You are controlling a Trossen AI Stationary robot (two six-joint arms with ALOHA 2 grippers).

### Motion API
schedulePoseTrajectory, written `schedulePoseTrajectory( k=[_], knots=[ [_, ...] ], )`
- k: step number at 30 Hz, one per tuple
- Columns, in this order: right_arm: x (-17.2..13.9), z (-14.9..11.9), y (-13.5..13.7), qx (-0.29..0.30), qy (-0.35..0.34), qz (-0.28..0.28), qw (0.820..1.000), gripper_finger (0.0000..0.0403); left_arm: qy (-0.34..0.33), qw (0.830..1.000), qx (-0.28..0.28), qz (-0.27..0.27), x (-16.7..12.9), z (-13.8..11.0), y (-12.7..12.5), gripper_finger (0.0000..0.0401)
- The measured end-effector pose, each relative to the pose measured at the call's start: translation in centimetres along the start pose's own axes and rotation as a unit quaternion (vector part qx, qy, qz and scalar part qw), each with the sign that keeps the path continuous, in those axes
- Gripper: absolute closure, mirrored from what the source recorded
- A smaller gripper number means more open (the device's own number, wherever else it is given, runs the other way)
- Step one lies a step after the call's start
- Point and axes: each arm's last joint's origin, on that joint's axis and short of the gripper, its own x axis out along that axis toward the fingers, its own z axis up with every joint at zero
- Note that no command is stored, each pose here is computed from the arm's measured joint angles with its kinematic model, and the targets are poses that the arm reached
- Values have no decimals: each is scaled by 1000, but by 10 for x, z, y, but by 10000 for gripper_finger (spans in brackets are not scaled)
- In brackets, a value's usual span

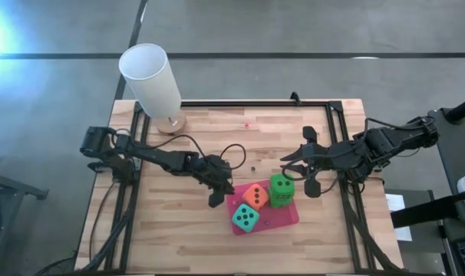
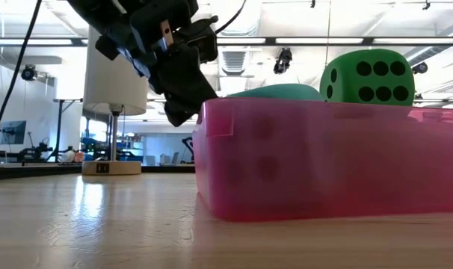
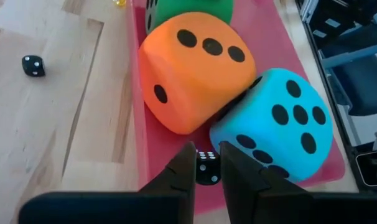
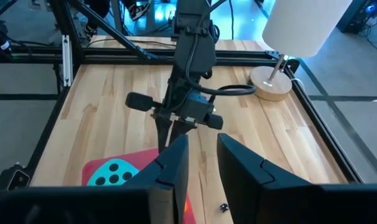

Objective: Pick & Place Dice
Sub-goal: Put the left small black dice into the pink bin, then put the small black dice into the pink bin

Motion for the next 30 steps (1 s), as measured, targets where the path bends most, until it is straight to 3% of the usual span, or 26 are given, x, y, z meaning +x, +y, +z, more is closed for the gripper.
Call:
schedulePoseTrajectory(
  k=[6, 24, 30],
  knots=[
    [0, 1, 0, 1, -2, 1, 1000, 330, 2, 1000, 12, 1, 0, -1, 0, 333],
    [0, 1, 0, 3, -6, 1, 1000, 327, -5, 1000, 28, 1, 0, 0, 1, 241],
    [0, 1, 0, 2, -5, 1, 1000, 328, -20, 999, 32, 6, -10, 10, 3, 226]
  ],
)
